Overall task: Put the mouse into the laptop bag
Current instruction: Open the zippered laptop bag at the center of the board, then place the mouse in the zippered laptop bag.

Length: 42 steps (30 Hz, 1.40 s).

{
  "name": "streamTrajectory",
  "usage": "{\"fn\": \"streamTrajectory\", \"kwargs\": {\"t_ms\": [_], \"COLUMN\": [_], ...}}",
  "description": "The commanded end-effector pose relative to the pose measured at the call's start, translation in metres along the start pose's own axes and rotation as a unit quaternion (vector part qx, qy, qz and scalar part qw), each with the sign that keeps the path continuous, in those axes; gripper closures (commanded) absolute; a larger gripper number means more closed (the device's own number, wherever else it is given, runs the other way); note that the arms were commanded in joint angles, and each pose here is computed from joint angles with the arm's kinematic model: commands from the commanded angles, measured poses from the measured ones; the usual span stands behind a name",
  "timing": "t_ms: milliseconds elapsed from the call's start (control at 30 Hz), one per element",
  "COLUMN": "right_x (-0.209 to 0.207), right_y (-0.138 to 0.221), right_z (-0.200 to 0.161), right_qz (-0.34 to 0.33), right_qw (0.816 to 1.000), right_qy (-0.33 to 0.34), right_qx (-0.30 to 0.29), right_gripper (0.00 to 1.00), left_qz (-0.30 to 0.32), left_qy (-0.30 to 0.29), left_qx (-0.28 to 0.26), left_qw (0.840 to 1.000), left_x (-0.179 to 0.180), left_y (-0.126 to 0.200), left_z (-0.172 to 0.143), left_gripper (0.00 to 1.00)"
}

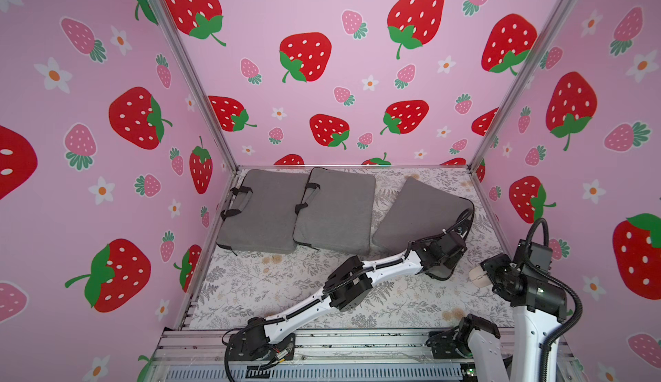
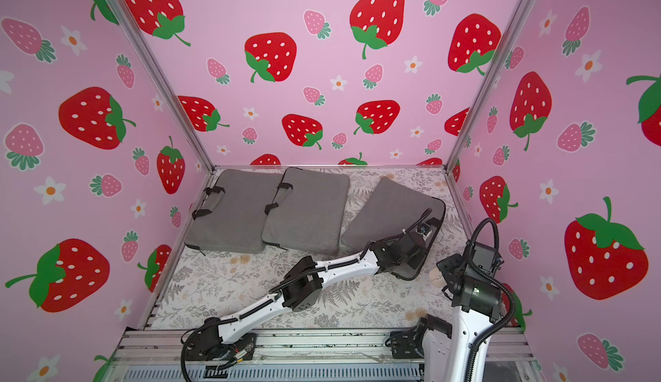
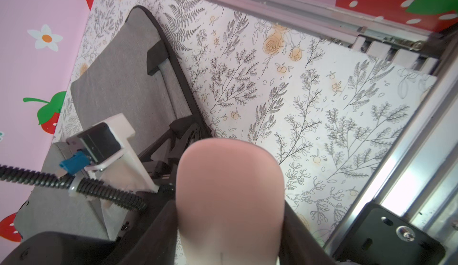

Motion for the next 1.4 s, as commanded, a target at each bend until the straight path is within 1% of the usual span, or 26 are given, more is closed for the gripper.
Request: {"fn": "streamTrajectory", "kwargs": {"t_ms": [0,100,200,233,267,300,333,367,400,567,667,700,767,900,967,1100,1200,1300,1367], "right_x": [0.006,0.004,0.004,0.005,0.006,0.006,0.006,0.006,0.005,0.005,0.008,0.009,0.011,0.014,0.019,0.027,0.038,0.053,0.069], "right_y": [-0.007,-0.011,-0.01,-0.009,-0.01,-0.01,-0.012,-0.014,-0.016,-0.037,-0.052,-0.057,-0.065,-0.082,-0.089,-0.108,-0.125,-0.146,-0.159], "right_z": [-0.005,-0.009,-0.009,-0.01,-0.01,-0.011,-0.012,-0.012,-0.013,-0.008,-0.001,0.002,0.007,0.019,0.027,0.042,0.052,0.062,0.068], "right_qz": [0.027,0.025,0.033,0.034,0.037,0.039,0.04,0.039,0.04,0.031,0.04,0.043,0.052,0.063,0.072,0.066,0.082,0.091,0.096], "right_qw": [0.999,0.999,0.999,0.999,0.999,0.999,0.998,0.998,0.998,0.998,0.997,0.996,0.995,0.994,0.993,0.993,0.992,0.993,0.993], "right_qy": [0.014,0.016,0.017,0.016,0.016,0.017,0.016,0.015,0.013,0.001,-0.018,-0.028,-0.046,-0.079,-0.087,-0.093,-0.091,-0.075,-0.059], "right_qx": [0.019,0.025,0.024,0.025,0.028,0.031,0.034,0.035,0.035,0.05,0.07,0.072,0.068,0.043,0.034,0.039,0.035,0.029,0.036], "right_gripper": [0.53,0.54,0.54,0.54,0.54,0.54,0.54,0.54,0.54,0.54,0.54,0.54,0.55,0.54,0.54,0.57,0.57,0.57,0.6], "left_qz": [0.077,0.091,0.109,0.112,0.115,0.115,0.109,0.102,0.092,0.036,0.012,0.006,0.0,-0.02,-0.025,-0.046,-0.063,-0.083,-0.09], "left_qy": [0.002,0.007,0.006,0.008,0.009,0.013,0.017,0.022,0.029,0.058,0.079,0.095,0.113,0.12,0.126,0.139,0.141,0.143,0.144], "left_qx": [-0.037,-0.056,-0.06,-0.061,-0.06,-0.058,-0.057,-0.059,-0.062,-0.09,-0.116,-0.133,-0.15,-0.169,-0.171,-0.176,-0.18,-0.181,-0.182], "left_qw": [0.996,0.994,0.992,0.992,0.991,0.992,0.992,0.993,0.993,0.994,0.99,0.987,0.982,0.978,0.977,0.973,0.971,0.969,0.968], "left_x": [0.029,0.03,0.033,0.034,0.035,0.035,0.034,0.032,0.03,0.022,0.018,0.017,0.019,0.015,0.014,0.011,0.007,0.002,0.0], "left_y": [-0.008,-0.017,-0.025,-0.026,-0.026,-0.026,-0.025,-0.023,-0.019,0.006,0.03,0.045,0.059,0.082,0.089,0.104,0.113,0.12,0.124], "left_z": [0.008,0.001,-0.007,-0.009,-0.01,-0.011,-0.01,-0.007,-0.002,0.04,0.068,0.084,0.101,0.132,0.137,0.143,0.147,0.151,0.153], "left_gripper": [0.41,0.4,0.4,0.42,0.46,0.57,0.75,0.89,1.0,1.0,1.0,1.0,1.0,1.0,1.0,1.0,1.0,1.0,1.0]}}
Point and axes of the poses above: each gripper's point midway between its finger pads, its own y axis back along the fingers, its own x axis along the line the jaws close on, z = x × y, the point moved 3 cm from there along y, back along the fingers, and after that the axes turned 3 degrees about -y, right-handed, at the moved point
